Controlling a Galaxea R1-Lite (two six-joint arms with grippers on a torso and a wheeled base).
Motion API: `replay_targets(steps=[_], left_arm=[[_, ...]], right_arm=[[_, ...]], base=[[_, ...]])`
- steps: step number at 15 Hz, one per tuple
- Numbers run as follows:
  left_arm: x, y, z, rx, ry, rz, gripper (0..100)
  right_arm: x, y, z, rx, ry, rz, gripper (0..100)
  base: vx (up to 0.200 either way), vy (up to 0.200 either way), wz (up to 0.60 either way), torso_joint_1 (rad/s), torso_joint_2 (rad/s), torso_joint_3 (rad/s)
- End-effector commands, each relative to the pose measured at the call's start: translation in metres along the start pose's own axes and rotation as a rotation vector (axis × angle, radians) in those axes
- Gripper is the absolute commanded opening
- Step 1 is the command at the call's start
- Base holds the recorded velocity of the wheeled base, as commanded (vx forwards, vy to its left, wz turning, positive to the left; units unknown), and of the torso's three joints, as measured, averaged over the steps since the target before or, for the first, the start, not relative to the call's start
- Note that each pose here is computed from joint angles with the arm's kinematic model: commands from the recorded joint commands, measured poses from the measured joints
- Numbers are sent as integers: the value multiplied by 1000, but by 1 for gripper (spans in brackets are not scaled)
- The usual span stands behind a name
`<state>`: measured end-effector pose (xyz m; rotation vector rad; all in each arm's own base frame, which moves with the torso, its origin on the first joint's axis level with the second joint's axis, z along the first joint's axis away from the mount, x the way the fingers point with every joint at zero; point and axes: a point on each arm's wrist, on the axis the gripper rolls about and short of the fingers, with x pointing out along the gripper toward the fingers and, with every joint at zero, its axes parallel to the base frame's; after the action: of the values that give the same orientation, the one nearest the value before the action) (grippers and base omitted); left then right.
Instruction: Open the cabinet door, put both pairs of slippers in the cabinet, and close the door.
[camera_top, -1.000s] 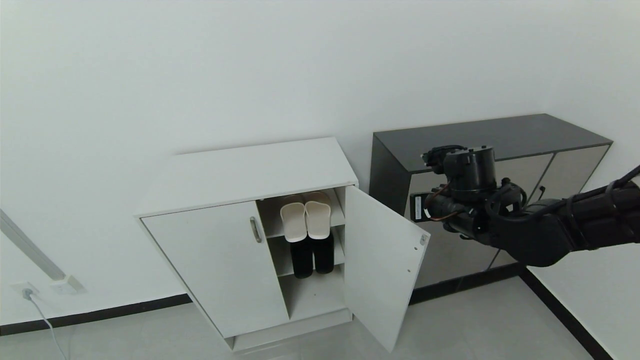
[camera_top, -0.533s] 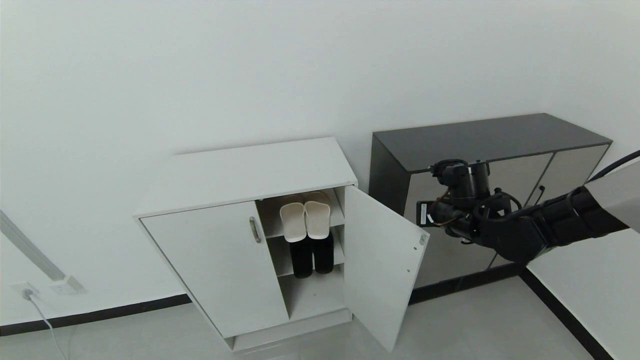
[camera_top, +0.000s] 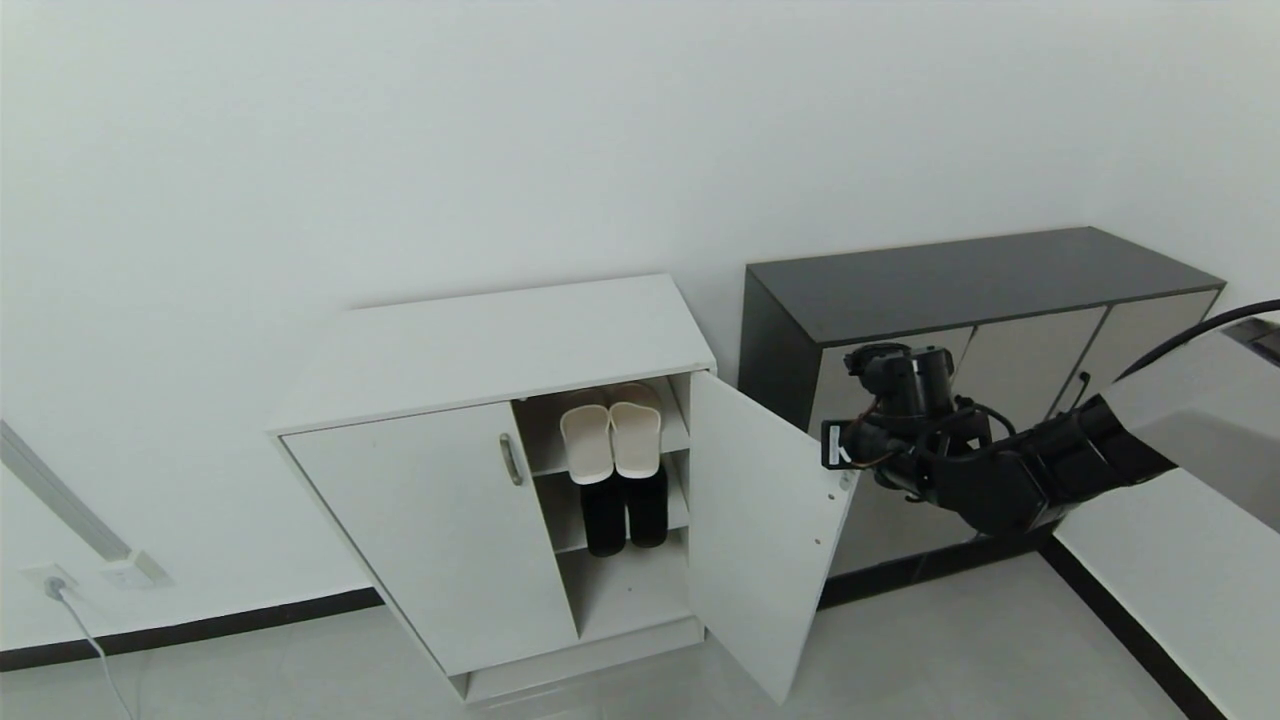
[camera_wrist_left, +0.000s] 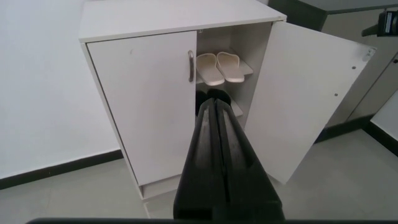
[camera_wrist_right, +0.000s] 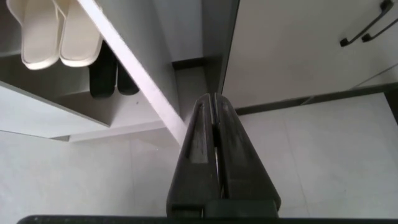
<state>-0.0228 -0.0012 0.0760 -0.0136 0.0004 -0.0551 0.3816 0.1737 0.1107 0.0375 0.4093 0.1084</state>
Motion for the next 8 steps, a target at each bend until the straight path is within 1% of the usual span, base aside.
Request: replay_targets(steps=[1,5,8], left_arm=[[0,0,0,0,0,0,0],[0,0,0,0,0,0,0],[0,0,0,0,0,0,0]], right_arm=[[3,0,-4,-2,11,-2,0],[2,1,-6,-6,15,-3,0],[0,6,-7,-13,17,8,0]], base=[[0,0,0,0,0,0],[0,0,0,0,0,0],[0,0,0,0,0,0]])
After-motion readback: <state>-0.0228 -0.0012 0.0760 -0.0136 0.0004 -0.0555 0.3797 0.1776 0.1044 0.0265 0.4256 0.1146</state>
